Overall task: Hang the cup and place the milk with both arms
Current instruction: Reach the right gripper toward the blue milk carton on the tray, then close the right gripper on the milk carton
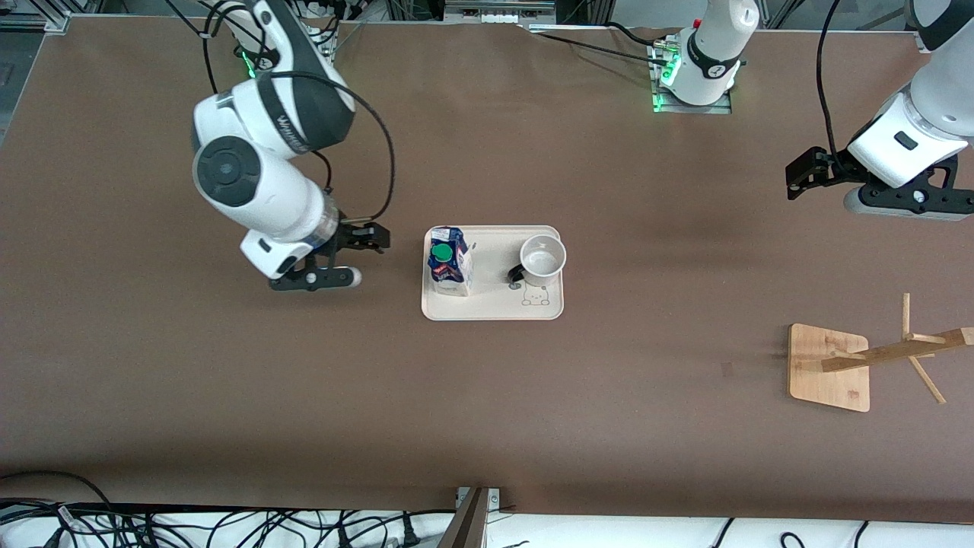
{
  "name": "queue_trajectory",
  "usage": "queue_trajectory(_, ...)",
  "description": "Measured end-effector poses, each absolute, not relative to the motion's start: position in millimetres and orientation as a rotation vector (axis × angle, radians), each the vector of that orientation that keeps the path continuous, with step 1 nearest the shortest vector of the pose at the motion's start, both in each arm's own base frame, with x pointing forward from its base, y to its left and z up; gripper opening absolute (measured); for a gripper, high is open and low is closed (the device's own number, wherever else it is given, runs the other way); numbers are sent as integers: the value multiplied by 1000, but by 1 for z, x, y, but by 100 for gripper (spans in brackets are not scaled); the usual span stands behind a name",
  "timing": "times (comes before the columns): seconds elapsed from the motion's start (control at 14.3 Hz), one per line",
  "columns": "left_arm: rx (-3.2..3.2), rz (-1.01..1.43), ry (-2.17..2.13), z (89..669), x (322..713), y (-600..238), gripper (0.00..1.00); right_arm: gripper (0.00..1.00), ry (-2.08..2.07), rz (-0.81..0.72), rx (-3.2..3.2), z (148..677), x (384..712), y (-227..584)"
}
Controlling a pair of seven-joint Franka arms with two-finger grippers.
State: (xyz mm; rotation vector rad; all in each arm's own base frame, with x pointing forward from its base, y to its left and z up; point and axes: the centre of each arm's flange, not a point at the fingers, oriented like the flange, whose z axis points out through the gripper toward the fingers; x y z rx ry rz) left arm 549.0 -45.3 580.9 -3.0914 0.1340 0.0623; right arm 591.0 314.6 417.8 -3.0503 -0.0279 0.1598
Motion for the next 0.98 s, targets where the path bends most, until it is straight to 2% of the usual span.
queue_trajectory(0.35, -3091, 63, 134, 581, 549, -45, 100, 100, 121, 121, -3046, 392, 582, 357)
queue_trajectory(0.98, -3091, 63, 134, 581, 549, -45, 100, 100, 409, -6, -2959, 391, 568, 409)
